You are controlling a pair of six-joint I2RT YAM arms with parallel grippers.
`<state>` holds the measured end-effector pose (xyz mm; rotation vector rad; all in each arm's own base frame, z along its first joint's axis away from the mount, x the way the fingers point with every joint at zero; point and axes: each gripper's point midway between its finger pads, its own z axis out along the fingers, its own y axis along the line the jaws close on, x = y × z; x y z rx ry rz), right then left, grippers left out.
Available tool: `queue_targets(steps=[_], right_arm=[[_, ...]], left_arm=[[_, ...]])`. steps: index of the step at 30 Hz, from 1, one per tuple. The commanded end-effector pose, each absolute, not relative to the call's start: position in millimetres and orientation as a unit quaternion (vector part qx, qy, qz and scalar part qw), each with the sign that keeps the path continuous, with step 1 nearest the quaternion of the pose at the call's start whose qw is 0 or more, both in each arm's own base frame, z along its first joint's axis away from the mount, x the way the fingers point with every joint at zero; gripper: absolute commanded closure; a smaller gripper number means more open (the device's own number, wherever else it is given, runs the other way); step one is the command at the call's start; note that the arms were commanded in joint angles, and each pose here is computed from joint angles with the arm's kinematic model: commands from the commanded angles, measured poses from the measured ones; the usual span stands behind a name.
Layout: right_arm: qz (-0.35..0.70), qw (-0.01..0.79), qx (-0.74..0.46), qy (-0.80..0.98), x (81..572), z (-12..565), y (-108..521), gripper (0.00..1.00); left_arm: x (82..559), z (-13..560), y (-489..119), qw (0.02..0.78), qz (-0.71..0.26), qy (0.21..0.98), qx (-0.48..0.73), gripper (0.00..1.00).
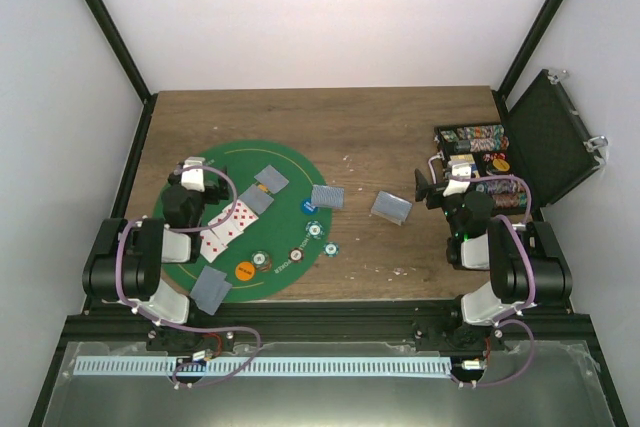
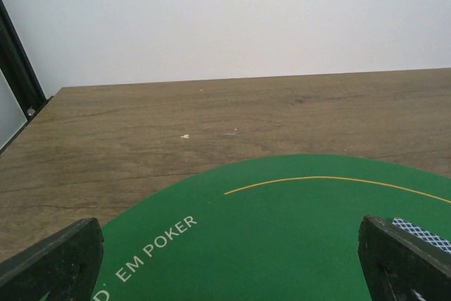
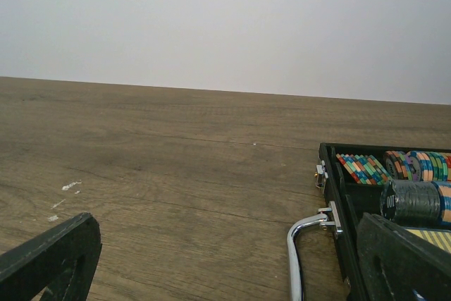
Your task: Distribute texas hold em gaming equipment
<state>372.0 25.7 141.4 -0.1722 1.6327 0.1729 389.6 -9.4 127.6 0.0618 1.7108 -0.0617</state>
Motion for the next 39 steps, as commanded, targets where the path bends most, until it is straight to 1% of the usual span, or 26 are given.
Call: queue_targets(steps=[1, 39], right_arm=[[0.067, 0.689, -0.08, 0.717, 375.6, 149.5, 21.3, 0.0], [0.067, 0.689, -0.08, 0.717, 375.6, 149.3, 21.7, 0.0]], left_arm=[[392.7, 133.9, -11.0, 0.662, -0.028, 0.748, 0.029, 0.01], [394.2, 133.6, -5.7, 0.661, -0.019, 0.75, 0.014, 0.01]])
